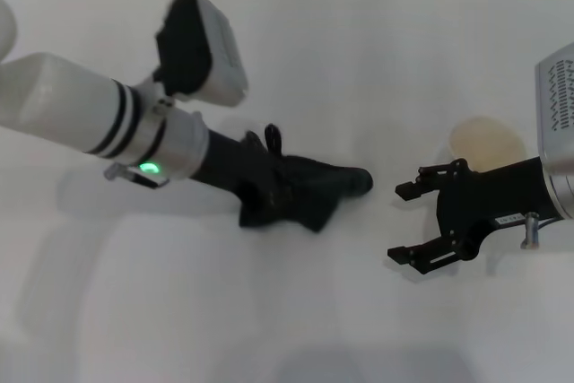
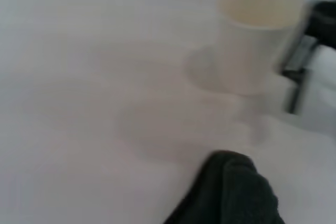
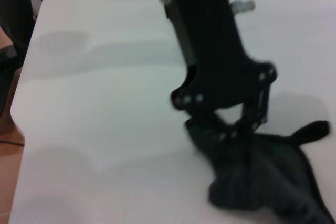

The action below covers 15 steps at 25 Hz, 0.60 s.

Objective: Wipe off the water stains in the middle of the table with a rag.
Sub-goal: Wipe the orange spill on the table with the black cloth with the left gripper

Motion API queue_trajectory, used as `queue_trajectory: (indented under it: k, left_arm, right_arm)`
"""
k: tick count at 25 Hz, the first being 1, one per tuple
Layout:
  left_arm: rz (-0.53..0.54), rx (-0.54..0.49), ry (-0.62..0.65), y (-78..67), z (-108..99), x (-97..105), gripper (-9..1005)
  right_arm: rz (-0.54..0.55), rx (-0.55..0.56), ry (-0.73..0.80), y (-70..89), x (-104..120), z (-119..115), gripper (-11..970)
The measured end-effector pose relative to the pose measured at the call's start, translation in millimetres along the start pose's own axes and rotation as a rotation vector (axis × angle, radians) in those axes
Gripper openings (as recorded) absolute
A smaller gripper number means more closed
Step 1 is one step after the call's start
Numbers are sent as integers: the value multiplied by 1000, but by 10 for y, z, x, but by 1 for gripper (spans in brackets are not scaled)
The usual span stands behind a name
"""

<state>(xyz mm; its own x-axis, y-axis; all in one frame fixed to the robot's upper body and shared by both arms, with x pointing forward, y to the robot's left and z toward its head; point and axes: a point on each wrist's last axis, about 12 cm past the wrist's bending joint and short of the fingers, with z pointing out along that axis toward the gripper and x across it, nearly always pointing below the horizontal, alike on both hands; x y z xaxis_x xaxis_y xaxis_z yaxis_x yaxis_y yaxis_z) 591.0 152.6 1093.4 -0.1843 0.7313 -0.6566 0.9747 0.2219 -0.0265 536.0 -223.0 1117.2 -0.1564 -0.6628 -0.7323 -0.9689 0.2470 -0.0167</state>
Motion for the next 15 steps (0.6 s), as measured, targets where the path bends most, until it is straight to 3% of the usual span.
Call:
queue_trajectory:
  k: [7,11,15]
  left_arm:
    - [-141,-180,-60,327,-246,192,115]
    - [-146,-186,-60,354,-241,200,123]
    - [-131,-141,-35,330,-110,113,131]
  right_arm:
    - [-4,-10,3,12,-10,13,869]
    - [-10,-15,1,21,-23,22,869]
    - [-15,-22,1,32,-31,34,869]
